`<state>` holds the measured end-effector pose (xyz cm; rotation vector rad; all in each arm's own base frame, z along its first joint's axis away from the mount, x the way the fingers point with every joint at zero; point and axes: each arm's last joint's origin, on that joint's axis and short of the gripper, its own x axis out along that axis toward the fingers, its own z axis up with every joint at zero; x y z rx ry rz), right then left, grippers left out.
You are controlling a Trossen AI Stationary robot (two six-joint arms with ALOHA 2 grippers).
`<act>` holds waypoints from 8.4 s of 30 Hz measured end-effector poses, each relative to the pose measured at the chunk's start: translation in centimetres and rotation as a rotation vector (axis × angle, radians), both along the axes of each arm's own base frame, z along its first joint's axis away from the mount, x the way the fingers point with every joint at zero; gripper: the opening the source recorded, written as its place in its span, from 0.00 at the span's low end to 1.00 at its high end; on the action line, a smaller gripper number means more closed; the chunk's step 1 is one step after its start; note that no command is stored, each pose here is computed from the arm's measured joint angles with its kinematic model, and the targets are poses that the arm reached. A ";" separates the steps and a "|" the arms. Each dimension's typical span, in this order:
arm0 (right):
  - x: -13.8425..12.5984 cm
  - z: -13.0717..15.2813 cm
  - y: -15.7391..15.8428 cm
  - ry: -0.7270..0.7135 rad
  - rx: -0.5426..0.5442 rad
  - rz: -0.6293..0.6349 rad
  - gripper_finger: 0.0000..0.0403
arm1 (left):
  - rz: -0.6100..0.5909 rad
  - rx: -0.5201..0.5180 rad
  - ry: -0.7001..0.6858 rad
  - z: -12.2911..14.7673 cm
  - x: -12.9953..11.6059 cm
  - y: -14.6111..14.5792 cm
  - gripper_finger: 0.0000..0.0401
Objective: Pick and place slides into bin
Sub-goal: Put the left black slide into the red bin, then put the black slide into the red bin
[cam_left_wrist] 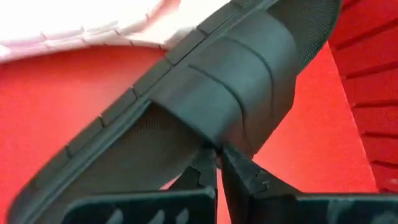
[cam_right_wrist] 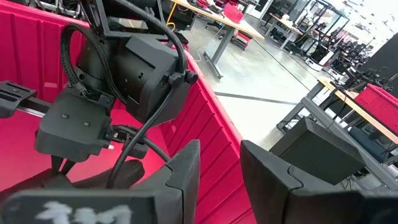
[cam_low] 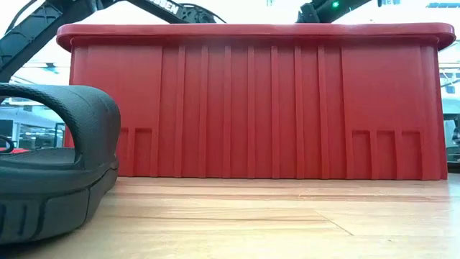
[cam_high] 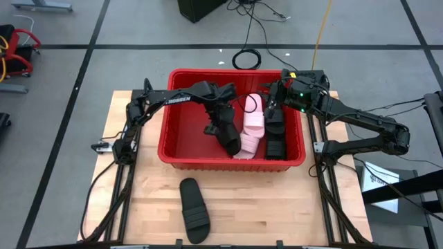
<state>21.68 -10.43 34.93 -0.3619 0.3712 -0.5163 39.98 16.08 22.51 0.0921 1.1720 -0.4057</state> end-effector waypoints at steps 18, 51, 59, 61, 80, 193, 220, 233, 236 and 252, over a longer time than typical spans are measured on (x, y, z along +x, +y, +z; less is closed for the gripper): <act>0.0 0.0 0.0 -0.002 0.004 -0.001 0.26 | -0.077 0.061 -0.057 2.4 1.2 -1.3 0.00; 0.0 0.0 0.0 -0.003 0.006 -0.002 0.26 | -0.166 0.104 -0.064 5.7 0.2 -2.7 0.00; 0.0 0.0 0.0 -0.003 0.007 -0.002 0.26 | -0.208 0.046 -0.091 5.7 0.6 -3.9 0.00; 0.0 0.0 0.0 -0.003 0.007 -0.002 0.26 | -0.216 0.045 -0.089 5.5 0.7 -4.2 0.00; 0.2 -0.1 0.4 -0.003 0.021 0.021 0.26 | -0.219 0.065 -0.093 3.0 2.1 -3.1 0.00; 3.8 -3.5 16.9 -0.322 0.347 0.652 0.26 | 0.283 -0.307 -0.182 2.6 -17.0 -31.3 0.32; 2.8 -3.5 20.3 -0.315 0.402 0.772 0.26 | 0.383 -0.432 -0.088 -6.9 -15.5 -34.7 0.32; 2.6 -3.5 20.6 -0.329 0.387 0.698 0.26 | 0.337 -0.511 -0.097 -8.3 -14.4 -35.7 0.32; 2.6 -3.5 20.6 -0.329 0.387 0.698 0.26 | 0.299 -0.528 -0.124 -8.0 -14.3 -35.9 0.28; 2.6 -3.5 20.6 -0.327 0.383 0.700 0.26 | 0.170 -0.606 -0.183 -6.9 -14.1 -36.2 0.01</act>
